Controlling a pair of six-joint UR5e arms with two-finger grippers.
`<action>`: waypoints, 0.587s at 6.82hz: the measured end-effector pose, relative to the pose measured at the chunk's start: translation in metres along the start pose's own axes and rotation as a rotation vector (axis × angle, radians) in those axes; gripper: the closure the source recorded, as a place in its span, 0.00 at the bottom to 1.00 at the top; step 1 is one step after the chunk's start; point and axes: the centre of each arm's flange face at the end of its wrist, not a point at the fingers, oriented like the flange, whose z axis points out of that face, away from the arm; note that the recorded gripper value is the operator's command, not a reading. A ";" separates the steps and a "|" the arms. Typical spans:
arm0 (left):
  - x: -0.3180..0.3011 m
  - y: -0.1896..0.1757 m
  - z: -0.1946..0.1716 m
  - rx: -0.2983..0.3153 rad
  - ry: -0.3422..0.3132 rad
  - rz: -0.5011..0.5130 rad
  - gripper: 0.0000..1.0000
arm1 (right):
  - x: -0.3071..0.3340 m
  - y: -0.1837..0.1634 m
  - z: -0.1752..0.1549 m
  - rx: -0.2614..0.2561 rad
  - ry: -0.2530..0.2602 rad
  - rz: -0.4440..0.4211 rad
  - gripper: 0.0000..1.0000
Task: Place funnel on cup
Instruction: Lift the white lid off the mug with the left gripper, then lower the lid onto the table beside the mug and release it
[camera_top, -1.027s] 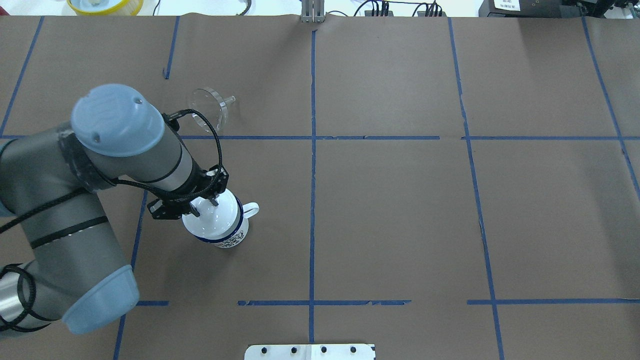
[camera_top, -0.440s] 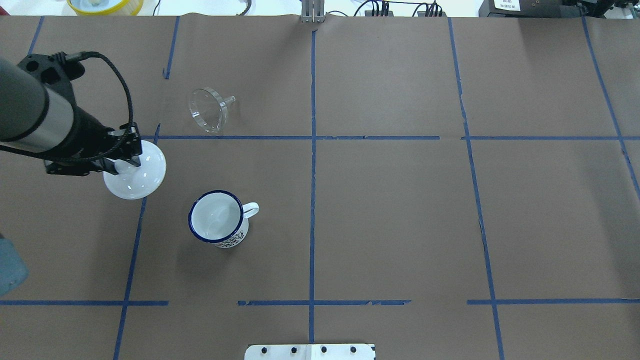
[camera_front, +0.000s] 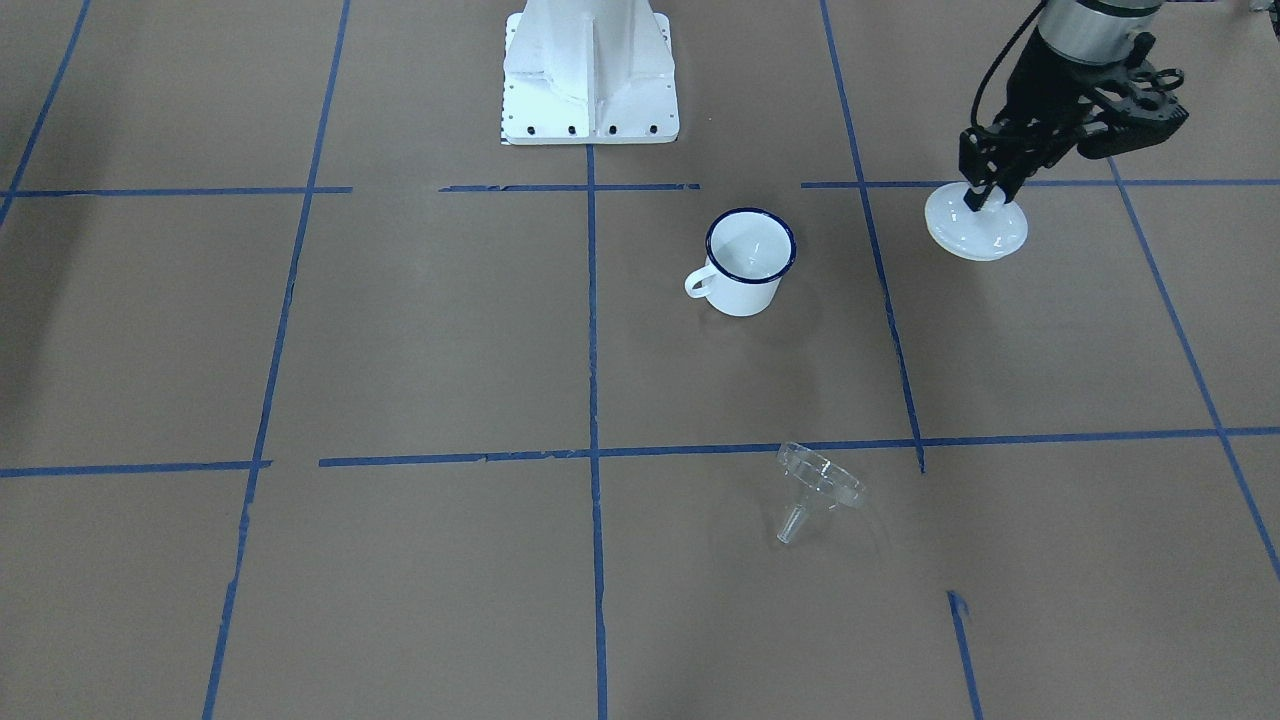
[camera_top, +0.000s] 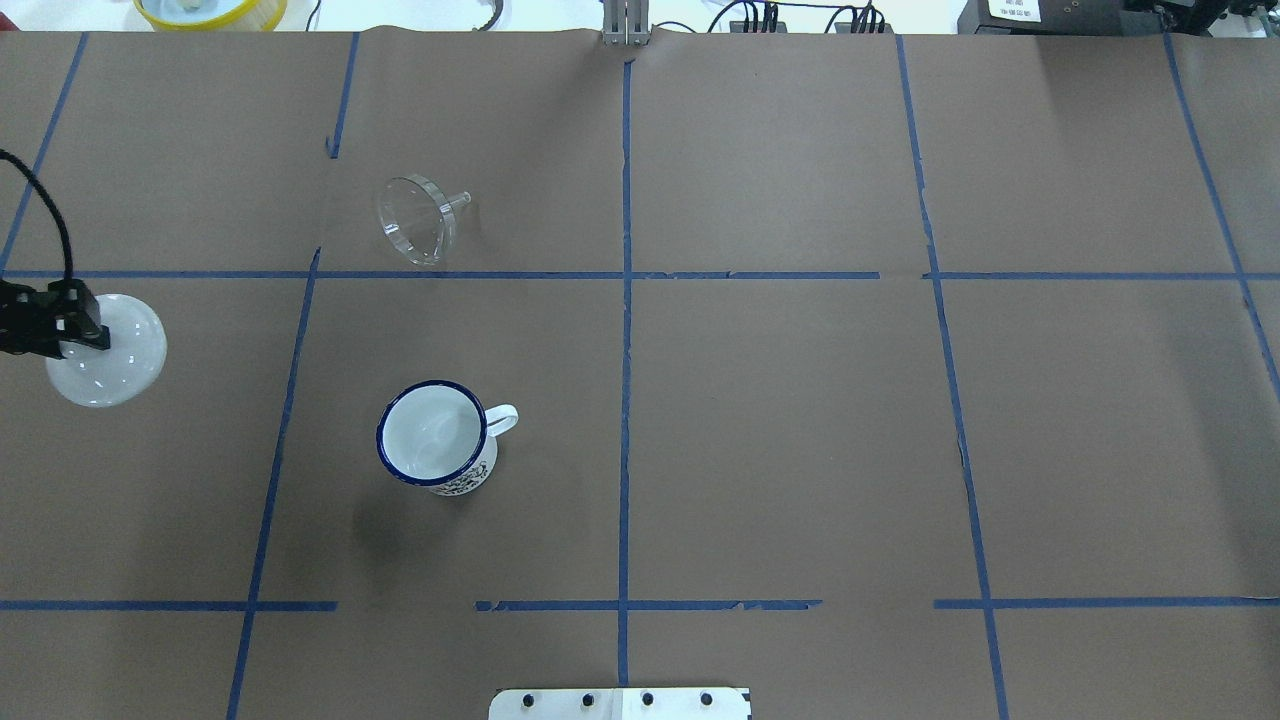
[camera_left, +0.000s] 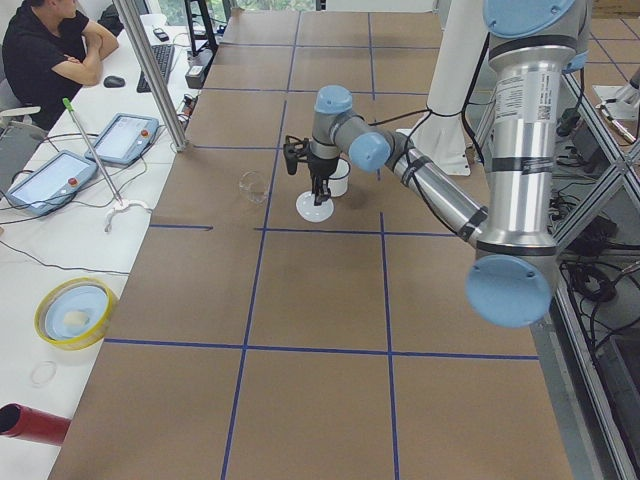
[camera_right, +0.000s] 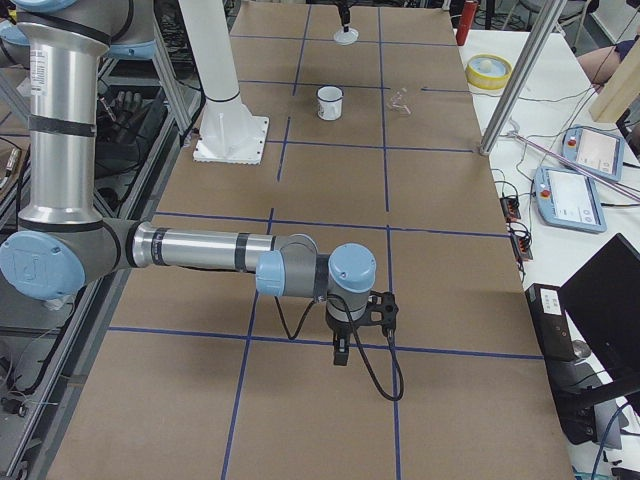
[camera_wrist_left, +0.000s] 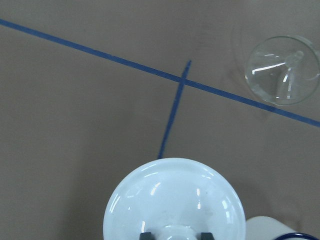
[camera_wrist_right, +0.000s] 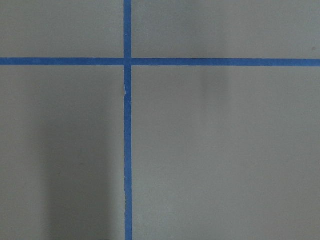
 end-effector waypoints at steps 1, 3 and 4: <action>-0.058 -0.003 0.028 0.015 -0.005 0.019 1.00 | 0.000 0.000 0.000 0.000 0.000 0.000 0.00; -0.108 -0.007 0.065 0.010 -0.027 0.022 1.00 | 0.000 0.000 0.000 0.001 0.000 -0.001 0.00; -0.105 -0.010 0.069 0.013 -0.020 -0.009 1.00 | 0.000 0.000 0.000 0.001 0.000 -0.001 0.00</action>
